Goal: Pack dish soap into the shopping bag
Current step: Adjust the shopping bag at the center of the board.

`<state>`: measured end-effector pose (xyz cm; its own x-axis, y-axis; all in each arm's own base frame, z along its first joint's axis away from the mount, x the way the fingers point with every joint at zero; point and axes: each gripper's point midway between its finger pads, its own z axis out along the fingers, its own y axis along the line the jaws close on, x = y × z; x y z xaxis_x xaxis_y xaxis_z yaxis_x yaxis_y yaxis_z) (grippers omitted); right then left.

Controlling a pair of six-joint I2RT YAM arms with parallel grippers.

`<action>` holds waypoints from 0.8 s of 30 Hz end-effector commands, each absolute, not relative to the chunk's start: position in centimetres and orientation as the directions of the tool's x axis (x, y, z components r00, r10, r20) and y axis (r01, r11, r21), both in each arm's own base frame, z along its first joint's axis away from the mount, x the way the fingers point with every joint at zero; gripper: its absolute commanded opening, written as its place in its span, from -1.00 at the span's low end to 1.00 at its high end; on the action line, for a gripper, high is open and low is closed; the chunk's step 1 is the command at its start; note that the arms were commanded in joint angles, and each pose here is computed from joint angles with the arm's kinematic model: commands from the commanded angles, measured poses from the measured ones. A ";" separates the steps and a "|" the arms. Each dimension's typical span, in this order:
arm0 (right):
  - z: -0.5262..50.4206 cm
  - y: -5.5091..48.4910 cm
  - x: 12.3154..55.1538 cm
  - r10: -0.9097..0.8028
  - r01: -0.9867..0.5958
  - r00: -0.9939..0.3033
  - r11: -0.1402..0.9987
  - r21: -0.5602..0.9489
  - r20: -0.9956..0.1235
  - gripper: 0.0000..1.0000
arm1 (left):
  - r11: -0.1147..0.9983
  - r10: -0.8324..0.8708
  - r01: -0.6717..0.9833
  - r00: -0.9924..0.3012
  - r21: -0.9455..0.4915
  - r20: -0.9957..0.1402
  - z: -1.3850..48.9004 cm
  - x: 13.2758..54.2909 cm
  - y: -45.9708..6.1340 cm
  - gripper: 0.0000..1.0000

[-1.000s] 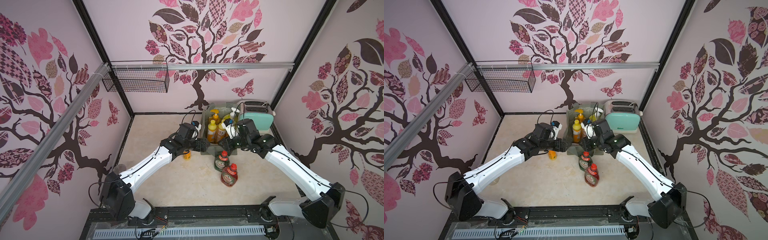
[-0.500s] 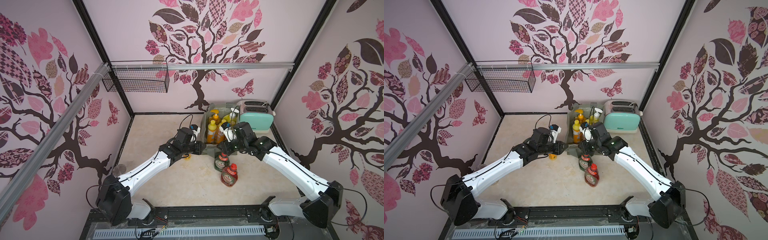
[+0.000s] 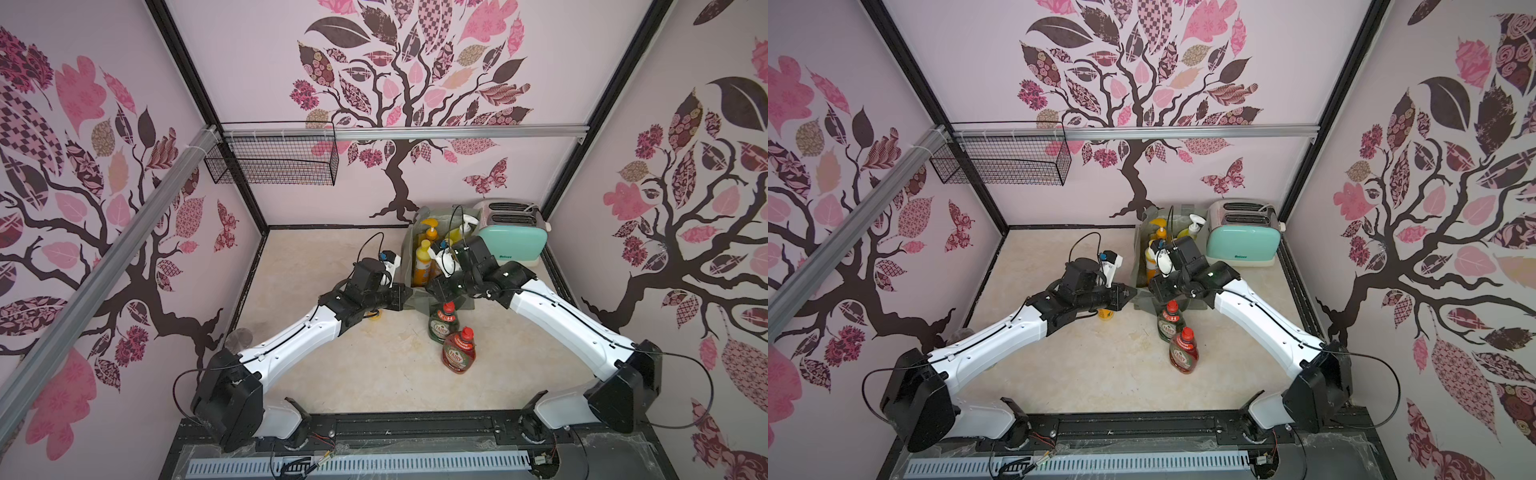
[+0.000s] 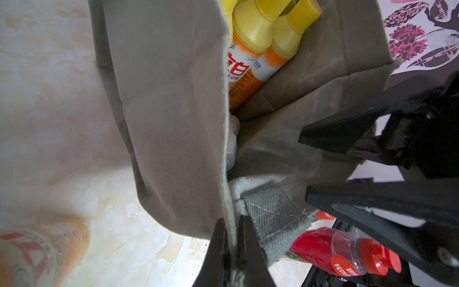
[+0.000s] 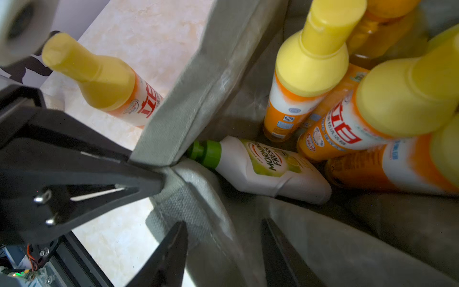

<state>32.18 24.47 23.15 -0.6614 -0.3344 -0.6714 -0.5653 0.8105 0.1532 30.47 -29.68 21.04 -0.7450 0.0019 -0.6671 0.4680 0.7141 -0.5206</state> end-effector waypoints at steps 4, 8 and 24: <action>21.7 24.3 33.7 -0.385 -0.552 -0.683 0.829 0.094 -0.621 0.08 | 0.712 0.038 0.484 -0.749 -0.508 -0.662 20.8 29.1 -29.4 -1.00; 20.0 24.0 34.4 -0.415 -0.536 -0.711 0.842 0.056 -0.568 0.30 | 0.704 0.041 0.500 -0.738 -0.505 -0.674 21.4 29.1 -29.6 -1.00; 35.4 24.9 33.5 -0.149 -0.561 -0.510 0.804 0.196 -0.848 0.73 | 0.773 -0.055 0.444 -0.665 -0.454 -0.744 28.9 30.4 -27.1 0.45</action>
<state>34.26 25.09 26.54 -0.6445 -0.2957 -0.7052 -0.5375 0.8311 0.1427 30.62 -28.33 24.76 -0.7123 0.0002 -0.7018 0.4542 0.7625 -0.4608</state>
